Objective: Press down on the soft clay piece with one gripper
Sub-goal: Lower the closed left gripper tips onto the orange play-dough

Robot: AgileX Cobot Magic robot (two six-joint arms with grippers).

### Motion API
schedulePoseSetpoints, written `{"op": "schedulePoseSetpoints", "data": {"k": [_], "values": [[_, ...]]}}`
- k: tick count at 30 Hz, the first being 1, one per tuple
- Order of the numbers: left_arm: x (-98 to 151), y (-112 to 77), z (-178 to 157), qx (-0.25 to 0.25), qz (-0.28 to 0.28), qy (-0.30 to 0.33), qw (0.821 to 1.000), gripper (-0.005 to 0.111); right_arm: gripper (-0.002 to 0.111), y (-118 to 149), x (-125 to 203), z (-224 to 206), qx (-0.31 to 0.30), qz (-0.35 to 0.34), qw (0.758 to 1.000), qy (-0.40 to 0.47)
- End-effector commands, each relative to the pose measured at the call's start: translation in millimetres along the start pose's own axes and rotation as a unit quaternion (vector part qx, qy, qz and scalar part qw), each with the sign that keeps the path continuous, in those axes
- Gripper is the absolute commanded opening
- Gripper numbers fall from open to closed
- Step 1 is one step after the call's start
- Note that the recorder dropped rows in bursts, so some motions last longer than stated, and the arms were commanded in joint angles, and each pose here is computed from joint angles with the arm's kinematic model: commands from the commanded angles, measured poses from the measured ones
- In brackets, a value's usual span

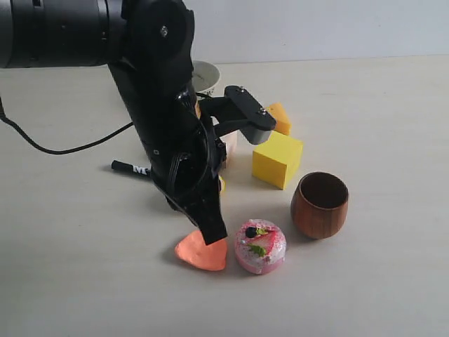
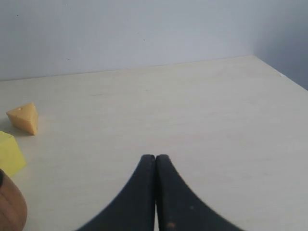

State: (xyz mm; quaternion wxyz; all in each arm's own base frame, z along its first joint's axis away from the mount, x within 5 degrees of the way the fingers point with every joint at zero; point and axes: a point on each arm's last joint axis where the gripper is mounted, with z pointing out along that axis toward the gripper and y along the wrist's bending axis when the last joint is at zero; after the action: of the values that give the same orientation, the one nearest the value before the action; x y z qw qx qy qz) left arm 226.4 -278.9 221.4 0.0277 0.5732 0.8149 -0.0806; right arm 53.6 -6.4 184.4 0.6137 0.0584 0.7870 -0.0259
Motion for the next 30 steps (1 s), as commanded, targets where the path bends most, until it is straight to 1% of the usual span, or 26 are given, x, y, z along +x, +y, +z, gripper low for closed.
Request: {"op": "schedulePoseSetpoints", "data": {"k": [1,4,7,10,19,25,30], "values": [[0.2,7.2,4.2,-0.021,0.017,0.013,1.000,0.000,0.000,0.2,0.6,0.1,-0.002,-0.001,1.000,-0.005],[0.2,10.7,13.0,-0.026,0.022,0.029,0.999,0.000,0.000,0.2,0.6,0.1,-0.002,-0.001,1.000,-0.005],[-1.6,12.7,19.5,-0.027,0.021,0.029,0.999,0.000,0.000,0.2,0.6,0.1,-0.002,-0.001,1.000,-0.005],[-1.8,13.0,21.1,-0.027,0.013,0.030,0.999,0.000,0.000,0.2,0.6,0.1,-0.002,-0.001,1.000,-0.005],[-4.2,14.3,23.4,-0.031,0.019,0.021,0.999,0.000,0.000,0.2,0.7,0.1,-0.002,-0.001,1.000,-0.004],[-5.9,18.2,42.8,-0.024,0.016,0.037,0.999,0.000,0.000,0.2,0.7,0.1,-0.002,-0.001,1.000,-0.004],[-4.7,28.0,52.6,-0.022,0.003,0.039,0.999,0.000,0.000,0.2,0.7,0.1,-0.002,-0.001,1.000,-0.004]]}}
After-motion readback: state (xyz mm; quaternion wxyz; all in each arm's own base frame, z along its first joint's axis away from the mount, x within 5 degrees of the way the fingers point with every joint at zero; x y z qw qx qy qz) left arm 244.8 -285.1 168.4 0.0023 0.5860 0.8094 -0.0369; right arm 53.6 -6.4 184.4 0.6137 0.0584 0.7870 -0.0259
